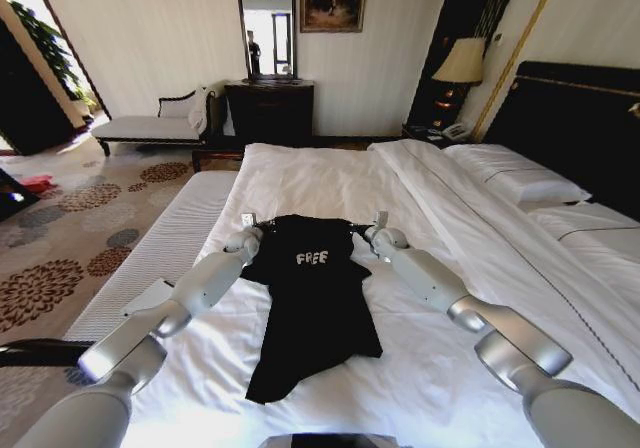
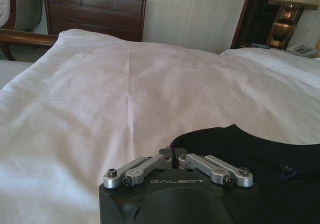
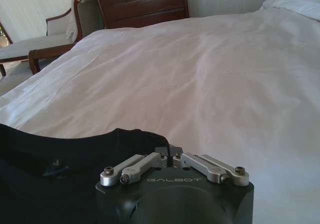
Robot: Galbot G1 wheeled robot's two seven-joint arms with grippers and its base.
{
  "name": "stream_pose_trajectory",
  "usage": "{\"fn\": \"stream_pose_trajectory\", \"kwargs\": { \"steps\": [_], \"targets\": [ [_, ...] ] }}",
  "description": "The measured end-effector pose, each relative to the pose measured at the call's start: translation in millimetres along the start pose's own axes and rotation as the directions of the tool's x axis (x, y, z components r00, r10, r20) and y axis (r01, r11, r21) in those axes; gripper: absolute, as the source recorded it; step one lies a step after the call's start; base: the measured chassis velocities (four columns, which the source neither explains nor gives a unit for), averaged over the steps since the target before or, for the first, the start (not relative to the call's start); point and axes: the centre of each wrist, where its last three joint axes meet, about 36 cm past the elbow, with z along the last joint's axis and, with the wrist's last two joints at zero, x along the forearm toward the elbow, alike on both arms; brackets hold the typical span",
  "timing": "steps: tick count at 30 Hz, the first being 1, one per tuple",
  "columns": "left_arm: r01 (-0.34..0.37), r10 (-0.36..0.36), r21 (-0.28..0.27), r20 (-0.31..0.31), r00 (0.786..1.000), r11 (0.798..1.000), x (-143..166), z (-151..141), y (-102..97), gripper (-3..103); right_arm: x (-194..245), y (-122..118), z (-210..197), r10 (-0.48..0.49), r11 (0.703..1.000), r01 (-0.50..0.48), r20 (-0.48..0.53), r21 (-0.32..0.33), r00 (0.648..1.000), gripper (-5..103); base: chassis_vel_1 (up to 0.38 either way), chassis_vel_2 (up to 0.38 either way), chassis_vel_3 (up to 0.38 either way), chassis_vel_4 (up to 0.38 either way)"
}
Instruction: Fold the clothes on the bed.
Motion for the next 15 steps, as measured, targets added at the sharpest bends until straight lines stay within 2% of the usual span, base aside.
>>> {"fn": "stream_pose_trajectory", "kwargs": {
  "steps": [3, 6, 15],
  "targets": [
    [0.005, -0.005, 0.006, -0.006, 1.0, 1.0, -9, 3, -2.6, 0, -13, 13, 3, -0.014, 1.0, 0.014, 0.007, -0.012, 1.0, 0, 0.0, 0.0, 0.0, 0.0],
    [0.004, -0.004, 0.007, -0.009, 1.0, 1.0, -13, 3, -4.4, 0, -17, 15, 3, -0.02, 1.0, 0.02, 0.013, -0.012, 1.0, 0, 0.0, 0.0, 0.0, 0.0],
    [0.007, -0.007, 0.013, -0.019, 1.0, 1.0, -31, 8, -21.0, 0, -24, 6, 7, 0.015, 1.0, -0.015, 0.005, -0.012, 1.0, 0, 0.0, 0.0, 0.0, 0.0]
  ]
}}
